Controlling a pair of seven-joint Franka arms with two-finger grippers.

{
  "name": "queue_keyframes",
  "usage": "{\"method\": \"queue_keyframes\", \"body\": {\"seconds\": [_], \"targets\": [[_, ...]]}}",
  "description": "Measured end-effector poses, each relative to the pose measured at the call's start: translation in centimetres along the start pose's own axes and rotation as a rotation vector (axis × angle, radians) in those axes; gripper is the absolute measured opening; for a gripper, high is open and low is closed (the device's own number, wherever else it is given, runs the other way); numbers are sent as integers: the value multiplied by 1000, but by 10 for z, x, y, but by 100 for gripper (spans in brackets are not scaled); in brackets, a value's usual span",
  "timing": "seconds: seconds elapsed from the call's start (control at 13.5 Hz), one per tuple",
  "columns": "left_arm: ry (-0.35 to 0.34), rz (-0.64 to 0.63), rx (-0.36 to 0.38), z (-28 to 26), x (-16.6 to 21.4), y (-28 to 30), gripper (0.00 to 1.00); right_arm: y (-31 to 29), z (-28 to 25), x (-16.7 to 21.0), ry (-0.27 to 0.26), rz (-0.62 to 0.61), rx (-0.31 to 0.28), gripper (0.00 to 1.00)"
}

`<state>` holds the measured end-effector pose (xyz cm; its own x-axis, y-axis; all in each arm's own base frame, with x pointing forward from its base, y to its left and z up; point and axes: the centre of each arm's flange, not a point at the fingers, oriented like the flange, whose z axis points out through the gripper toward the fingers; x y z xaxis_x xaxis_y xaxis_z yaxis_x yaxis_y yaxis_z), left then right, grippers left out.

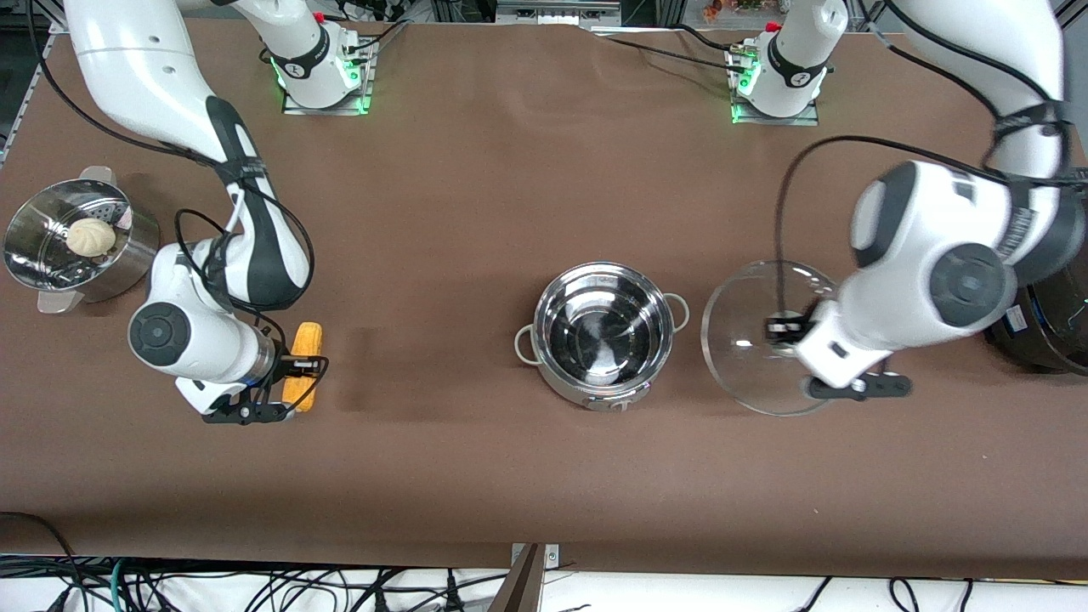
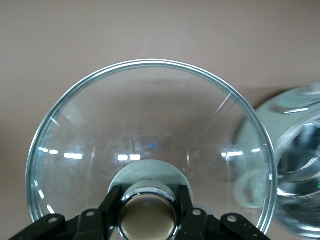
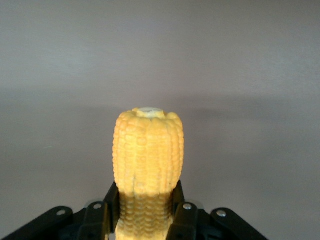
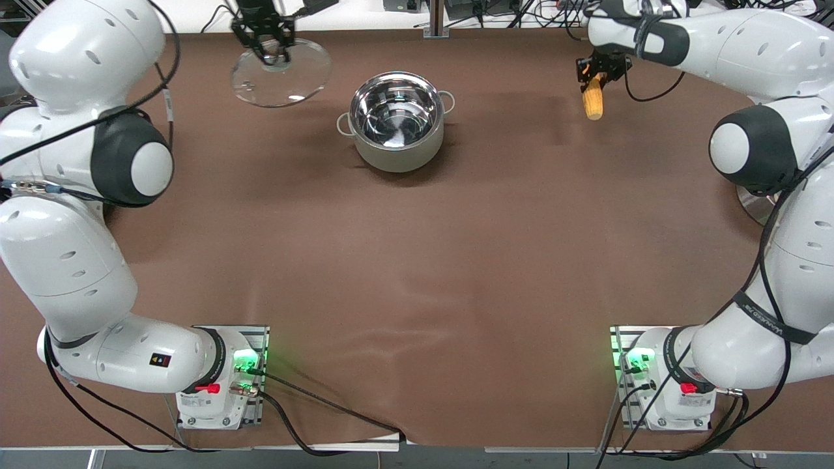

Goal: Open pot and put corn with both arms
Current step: 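Lift the lid off the pot with the left gripper and move it aside, then carry the corn over the open pot with the right gripper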

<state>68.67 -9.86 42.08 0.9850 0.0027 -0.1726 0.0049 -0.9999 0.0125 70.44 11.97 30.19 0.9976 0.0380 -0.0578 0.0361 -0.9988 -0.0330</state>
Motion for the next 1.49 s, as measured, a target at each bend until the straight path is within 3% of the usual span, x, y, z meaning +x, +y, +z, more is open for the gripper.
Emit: {"method": "queue_keyframes", "body": {"seconds": [0.15,0.3,0.59,0.74,1.26,1.41,1.49], "targets": [[-35,37,-13,25,4,-56,50,-27,-47,-5,-3,-1,63,44],[-25,57,-21,64,5,-85,50,-65,-96,-12,1,14,115,44],[52,72,-20,154,-26,-79,50,-175,-146,-36,45,47,179,44],[54,71,-18,180,-46,-79,50,-227,-159,-48,92,40,209,43],[3,65,-18,210,-60,-83,50,-369,-128,-82,258,12,360,42],[1,57,-18,212,-59,-88,63,-385,-107,-84,278,10,382,42],[2,53,-19,212,-59,-90,63,-391,-97,-84,278,20,388,42]]}}
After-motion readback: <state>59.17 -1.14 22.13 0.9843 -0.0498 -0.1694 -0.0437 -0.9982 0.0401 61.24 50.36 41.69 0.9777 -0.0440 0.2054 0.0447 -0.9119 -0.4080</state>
